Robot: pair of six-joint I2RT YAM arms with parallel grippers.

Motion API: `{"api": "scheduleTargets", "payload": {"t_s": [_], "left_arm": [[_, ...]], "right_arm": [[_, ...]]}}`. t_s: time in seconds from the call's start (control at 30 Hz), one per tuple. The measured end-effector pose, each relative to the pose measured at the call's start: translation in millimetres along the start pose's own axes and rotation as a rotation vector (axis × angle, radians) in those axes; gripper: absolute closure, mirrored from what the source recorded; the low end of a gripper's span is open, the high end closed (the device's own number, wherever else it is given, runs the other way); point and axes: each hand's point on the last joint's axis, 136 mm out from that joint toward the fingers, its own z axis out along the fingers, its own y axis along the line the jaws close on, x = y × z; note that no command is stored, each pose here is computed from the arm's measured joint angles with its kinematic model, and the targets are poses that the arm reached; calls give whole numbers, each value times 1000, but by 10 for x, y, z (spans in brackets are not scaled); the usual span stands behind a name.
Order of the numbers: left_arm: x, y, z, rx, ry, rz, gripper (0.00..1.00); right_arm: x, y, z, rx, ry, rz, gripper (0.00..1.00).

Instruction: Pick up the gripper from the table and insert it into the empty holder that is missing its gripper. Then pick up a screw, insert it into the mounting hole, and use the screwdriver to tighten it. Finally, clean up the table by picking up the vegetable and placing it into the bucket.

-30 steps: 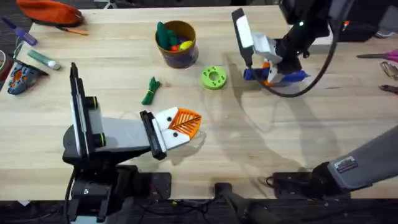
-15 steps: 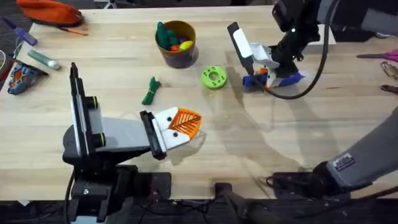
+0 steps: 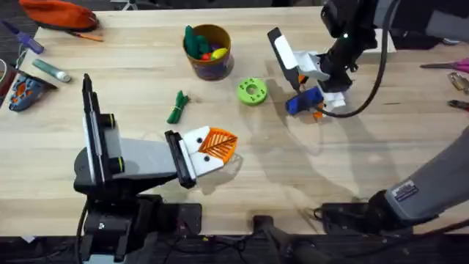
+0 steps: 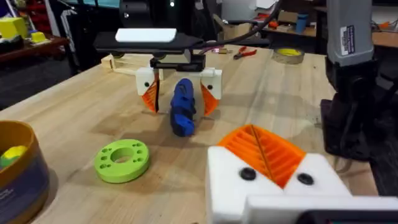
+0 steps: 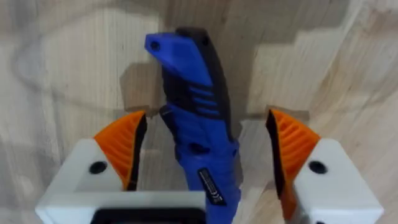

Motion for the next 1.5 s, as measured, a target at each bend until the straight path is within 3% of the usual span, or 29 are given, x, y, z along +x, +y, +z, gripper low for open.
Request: {"api": "scheduleTargets", "payload": {"t_s": [0.27,0.6,0.8,0.93,1.03,1.17,1.3,1.5], "left_arm": [[0,0,0,0,0,0,985],[0,0,0,0,0,0,985],[0,0,0,0,0,0,985],[0,0,0,0,0,0,985],[0,0,0,0,0,0,985],[0,0,0,0,0,0,985],[0,0,0,0,0,0,985],[0,0,0,0,0,0,985]], "right_arm": [[-58,-31,-189,58,-22,52,10],[-341,-243,-1389,434,-124,246,9],[-720,-475,-2439,738,-422,386,8],[-906,-467,-3057,839,-668,537,8],[-970,-344,-3293,818,-808,678,8],[-1001,-58,-3361,727,-896,841,8],[-997,319,-3466,698,-932,929,8],[-850,942,-3583,778,-935,1025,8]]}}
